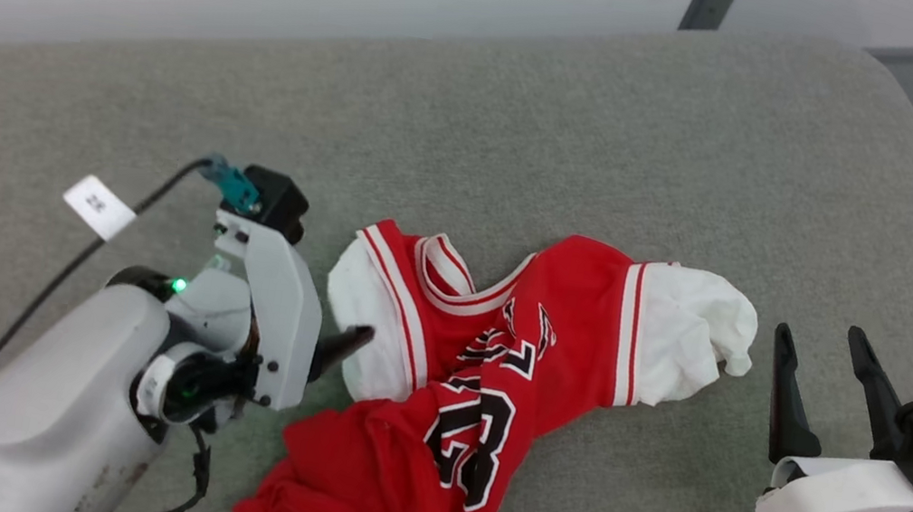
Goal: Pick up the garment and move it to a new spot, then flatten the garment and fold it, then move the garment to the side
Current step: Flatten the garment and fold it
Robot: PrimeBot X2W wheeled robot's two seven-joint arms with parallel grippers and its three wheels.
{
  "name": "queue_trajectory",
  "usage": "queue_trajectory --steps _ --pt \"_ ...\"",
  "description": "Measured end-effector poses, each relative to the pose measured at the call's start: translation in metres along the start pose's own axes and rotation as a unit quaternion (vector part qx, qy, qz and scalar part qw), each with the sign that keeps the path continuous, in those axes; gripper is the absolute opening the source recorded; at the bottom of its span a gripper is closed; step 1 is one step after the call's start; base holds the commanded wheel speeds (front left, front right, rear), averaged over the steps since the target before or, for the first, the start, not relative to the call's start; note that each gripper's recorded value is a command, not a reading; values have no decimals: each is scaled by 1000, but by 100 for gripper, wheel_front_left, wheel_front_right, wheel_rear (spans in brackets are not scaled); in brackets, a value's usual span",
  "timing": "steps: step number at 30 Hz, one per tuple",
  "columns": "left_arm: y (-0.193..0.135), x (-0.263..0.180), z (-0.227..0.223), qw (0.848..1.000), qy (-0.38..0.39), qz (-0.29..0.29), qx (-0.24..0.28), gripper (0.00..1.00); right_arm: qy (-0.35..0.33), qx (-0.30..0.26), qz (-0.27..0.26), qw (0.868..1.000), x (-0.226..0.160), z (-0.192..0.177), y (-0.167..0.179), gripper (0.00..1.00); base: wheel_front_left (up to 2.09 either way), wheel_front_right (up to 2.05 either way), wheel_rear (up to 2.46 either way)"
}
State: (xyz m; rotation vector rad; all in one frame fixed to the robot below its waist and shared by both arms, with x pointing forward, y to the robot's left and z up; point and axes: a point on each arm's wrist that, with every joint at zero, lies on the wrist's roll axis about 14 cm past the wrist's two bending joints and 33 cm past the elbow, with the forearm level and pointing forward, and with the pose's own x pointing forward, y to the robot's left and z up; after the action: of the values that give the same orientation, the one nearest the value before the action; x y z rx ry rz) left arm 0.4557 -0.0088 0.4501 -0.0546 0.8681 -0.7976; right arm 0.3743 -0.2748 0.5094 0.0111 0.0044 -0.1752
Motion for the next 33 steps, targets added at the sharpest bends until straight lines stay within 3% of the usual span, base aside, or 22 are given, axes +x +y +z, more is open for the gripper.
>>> queue_trajectory --steps 5,6,7,8,17,25,33 --pt "10 15 -20 999 36 11 -8 100 2 0 -4 1000 2 -3 -1 100 0 0 0" --pt "10 17 -22 999 40 11 -12 82 3 0 -5 1000 2 -5 -2 100 0 0 0" --pt "11 19 -24 999 43 11 -15 20 3 0 -5 1000 2 -5 -2 100 0 0 0" --pt "12 19 -26 999 44 12 -16 0 3 0 -5 1000 3 -5 -2 100 0 0 0" --pt "29 5 -13 999 17 26 -40 0 -2 -2 -3 1000 6 -3 -3 100 0 0 0" --pt "73 -40 0 994 -31 89 -52 0 -2 -5 13 1000 10 0 5 100 0 0 0" --pt "120 -105 -8 979 -70 177 -71 0 5 -8 33 999 9 0 16 100 0 0 0"
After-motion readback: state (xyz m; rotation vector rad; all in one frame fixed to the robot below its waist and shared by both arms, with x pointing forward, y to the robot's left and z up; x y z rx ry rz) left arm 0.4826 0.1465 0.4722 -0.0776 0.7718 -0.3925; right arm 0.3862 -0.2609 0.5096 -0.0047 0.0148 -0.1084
